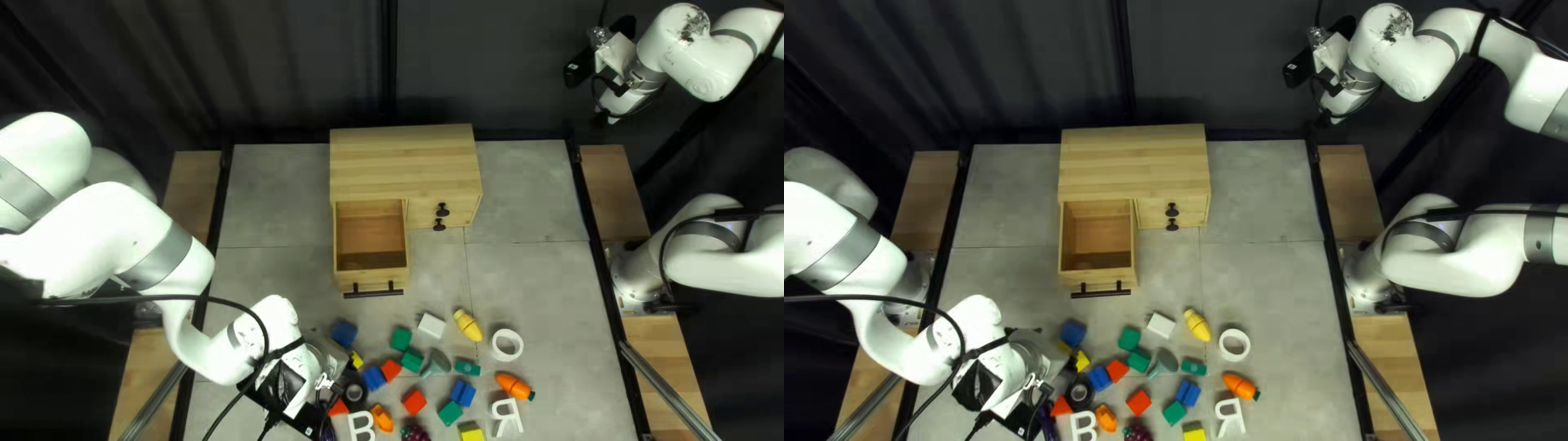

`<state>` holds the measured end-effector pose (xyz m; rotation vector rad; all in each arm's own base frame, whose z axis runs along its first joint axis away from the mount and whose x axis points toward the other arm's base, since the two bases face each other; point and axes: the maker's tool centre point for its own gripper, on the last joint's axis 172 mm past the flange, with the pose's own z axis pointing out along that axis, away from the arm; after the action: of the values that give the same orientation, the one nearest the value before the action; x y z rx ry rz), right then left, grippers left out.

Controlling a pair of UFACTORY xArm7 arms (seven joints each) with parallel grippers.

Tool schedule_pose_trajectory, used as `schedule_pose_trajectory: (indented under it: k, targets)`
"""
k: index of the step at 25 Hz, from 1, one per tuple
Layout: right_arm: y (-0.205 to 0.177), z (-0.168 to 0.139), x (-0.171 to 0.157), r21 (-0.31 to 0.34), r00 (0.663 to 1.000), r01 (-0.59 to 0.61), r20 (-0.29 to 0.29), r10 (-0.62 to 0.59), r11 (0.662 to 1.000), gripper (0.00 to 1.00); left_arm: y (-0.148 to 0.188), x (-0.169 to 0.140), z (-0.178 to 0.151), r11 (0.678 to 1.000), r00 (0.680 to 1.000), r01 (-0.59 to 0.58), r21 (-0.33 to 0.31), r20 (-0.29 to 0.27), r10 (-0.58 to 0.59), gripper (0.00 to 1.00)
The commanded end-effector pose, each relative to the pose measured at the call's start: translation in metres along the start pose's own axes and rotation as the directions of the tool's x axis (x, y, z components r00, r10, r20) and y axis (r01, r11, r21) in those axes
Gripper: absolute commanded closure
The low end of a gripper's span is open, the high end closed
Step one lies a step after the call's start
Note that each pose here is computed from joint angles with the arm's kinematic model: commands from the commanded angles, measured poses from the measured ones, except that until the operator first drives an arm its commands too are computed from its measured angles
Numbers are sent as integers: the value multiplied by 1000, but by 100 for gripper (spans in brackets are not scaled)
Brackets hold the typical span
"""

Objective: Open drawers and place objects into drawer and close

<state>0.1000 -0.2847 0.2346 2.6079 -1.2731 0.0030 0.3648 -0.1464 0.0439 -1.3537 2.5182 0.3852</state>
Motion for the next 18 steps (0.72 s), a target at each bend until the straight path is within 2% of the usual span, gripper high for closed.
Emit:
schedule_pose_trajectory:
  k: [1, 8, 14, 18]
  targets:
    - [0, 0, 0, 0, 1000, 0, 0, 0, 1000, 0, 3, 0, 3, 1000, 1000, 7, 10, -1, -7, 0]
    - [0, 0, 0, 0, 1000, 0, 0, 0, 1000, 0, 5, 0, 6, 1000, 1000, 10, 25, -3, -10, 0]
    - [0, 0, 0, 0, 1000, 0, 0, 0, 1000, 0, 6, 4, 9, 999, 1000, 12, 40, -3, -12, 14]
    - [0, 0, 0, 0, 1000, 0, 0, 0, 1000, 0, 7, 4, 10, 999, 1000, 13, 47, -2, -13, 14]
